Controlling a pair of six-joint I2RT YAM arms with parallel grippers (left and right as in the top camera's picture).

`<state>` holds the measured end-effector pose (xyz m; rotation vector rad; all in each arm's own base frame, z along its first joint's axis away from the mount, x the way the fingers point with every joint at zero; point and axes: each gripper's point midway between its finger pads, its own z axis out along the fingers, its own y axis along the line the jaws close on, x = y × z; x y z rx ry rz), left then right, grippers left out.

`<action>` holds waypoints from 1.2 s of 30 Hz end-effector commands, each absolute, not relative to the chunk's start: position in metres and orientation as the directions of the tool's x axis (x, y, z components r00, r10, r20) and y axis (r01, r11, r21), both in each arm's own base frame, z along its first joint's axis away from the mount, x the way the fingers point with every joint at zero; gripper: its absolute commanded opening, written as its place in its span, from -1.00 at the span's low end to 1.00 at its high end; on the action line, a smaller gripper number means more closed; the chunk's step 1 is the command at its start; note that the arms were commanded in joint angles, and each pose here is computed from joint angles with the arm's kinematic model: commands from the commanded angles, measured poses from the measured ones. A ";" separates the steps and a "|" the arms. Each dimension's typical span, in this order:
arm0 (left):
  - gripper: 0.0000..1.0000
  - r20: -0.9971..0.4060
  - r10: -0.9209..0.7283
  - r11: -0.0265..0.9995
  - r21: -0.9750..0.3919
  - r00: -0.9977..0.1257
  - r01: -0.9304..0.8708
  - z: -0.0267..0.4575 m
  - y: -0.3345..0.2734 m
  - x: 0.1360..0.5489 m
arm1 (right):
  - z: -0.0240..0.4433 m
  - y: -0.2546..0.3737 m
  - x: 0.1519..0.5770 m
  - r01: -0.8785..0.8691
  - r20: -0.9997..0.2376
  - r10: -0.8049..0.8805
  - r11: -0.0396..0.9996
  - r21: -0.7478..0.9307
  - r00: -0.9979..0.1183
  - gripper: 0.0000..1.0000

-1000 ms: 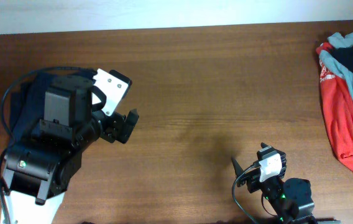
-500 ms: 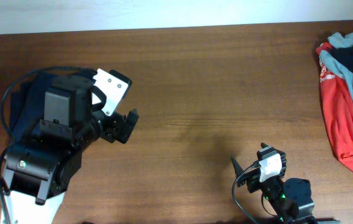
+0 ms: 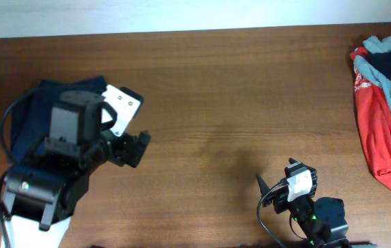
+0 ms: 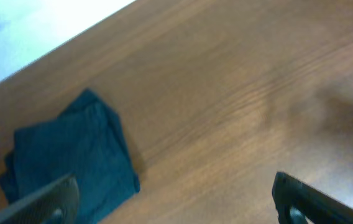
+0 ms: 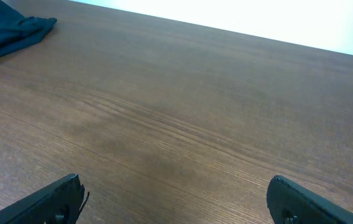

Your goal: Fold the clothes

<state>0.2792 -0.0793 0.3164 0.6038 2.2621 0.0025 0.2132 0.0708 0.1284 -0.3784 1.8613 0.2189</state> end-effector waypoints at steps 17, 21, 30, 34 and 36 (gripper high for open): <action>0.99 -0.914 0.054 0.975 -0.039 -0.401 0.220 0.154 -0.041 0.232 | 0.127 0.068 0.214 -0.350 -0.949 -0.146 0.936 -0.041 -0.280 0.97; 0.98 -0.924 0.053 0.975 -0.034 -0.378 0.221 0.141 -0.041 0.228 | 0.127 0.068 0.214 -0.350 -0.949 -0.146 0.936 -0.041 -0.280 0.97; 0.99 -0.964 0.049 0.975 -0.011 -0.262 0.220 0.136 -0.040 0.226 | 0.127 0.068 0.214 -0.350 -0.949 -0.146 0.936 -0.041 -0.280 0.97; 0.98 -0.966 0.049 0.975 -0.009 -0.256 0.220 0.137 -0.040 0.226 | 0.127 0.068 0.214 -0.350 -0.949 -0.146 0.936 -0.041 -0.280 0.97; 0.99 -0.966 0.049 0.975 -0.009 -0.256 0.220 0.137 -0.040 0.226 | 0.127 0.068 0.214 -0.350 -0.949 -0.146 0.936 -0.041 -0.280 0.97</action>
